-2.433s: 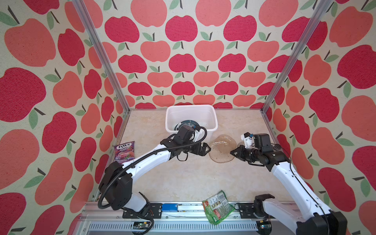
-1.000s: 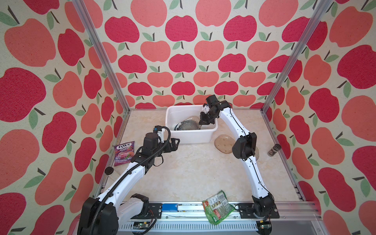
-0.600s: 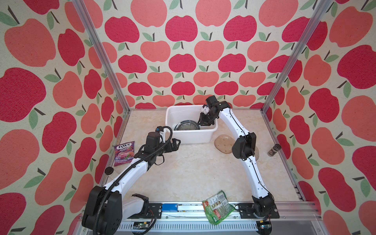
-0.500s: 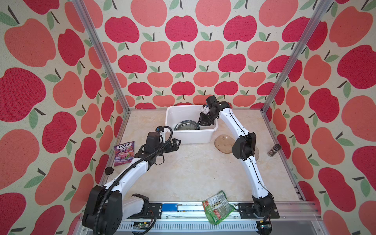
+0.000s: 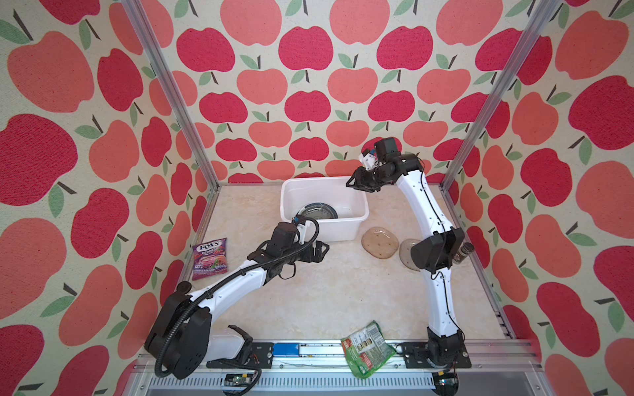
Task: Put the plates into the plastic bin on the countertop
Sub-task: 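Lower the amber glass plate into the bin and open the right gripper, then withdraw the right gripper from the bin while the left gripper moves toward the remaining plates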
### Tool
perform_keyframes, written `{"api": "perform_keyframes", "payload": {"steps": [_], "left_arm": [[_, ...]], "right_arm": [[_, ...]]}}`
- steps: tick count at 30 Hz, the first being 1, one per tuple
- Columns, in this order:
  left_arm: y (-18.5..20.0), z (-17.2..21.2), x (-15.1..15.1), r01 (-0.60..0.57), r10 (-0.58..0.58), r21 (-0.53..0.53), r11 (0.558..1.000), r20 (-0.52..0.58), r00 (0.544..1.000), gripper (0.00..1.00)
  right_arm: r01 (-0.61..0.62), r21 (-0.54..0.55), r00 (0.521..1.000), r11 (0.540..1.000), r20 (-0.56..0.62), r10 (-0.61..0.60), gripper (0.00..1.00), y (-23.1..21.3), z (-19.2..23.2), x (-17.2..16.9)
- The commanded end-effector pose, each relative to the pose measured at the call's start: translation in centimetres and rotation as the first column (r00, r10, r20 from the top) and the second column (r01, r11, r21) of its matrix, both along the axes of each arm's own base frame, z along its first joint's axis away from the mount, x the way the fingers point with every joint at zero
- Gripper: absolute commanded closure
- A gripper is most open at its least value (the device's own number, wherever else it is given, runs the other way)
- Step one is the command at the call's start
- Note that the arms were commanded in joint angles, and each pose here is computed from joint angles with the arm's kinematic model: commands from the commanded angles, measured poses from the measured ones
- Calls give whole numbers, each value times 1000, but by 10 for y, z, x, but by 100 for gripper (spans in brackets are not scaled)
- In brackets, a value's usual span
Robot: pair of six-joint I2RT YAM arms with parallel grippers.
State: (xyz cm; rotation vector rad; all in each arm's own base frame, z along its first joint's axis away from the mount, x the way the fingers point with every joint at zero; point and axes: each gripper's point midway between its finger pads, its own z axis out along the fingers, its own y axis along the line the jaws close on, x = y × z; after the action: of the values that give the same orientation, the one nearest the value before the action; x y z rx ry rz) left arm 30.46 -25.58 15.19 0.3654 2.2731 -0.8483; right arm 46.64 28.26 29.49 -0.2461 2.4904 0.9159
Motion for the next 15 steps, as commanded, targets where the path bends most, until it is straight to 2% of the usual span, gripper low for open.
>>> {"api": "perform_keyframes", "payload": {"steps": [1, 6, 10, 15], "left_arm": [[-23, 3, 6, 49, -49, -1, 999, 17, 999, 1], [-62, -11, 15, 112, -113, 39, 993, 5, 994, 0], [-94, -28, 21, 153, -153, 95, 984, -11, 988, 8], [-121, -52, 25, 165, -162, 218, 962, -32, 986, 22]], "right_arm": [[-29, 41, 997, 999, 70, 26, 57, -6, 35, -18], [-10, 14, 996, 1000, 92, 9, 59, -25, 43, -44], [51, 14, 991, 999, 123, -52, 66, -55, 39, -74], [201, 72, 969, 977, 132, -210, 73, -119, 30, -100]]}}
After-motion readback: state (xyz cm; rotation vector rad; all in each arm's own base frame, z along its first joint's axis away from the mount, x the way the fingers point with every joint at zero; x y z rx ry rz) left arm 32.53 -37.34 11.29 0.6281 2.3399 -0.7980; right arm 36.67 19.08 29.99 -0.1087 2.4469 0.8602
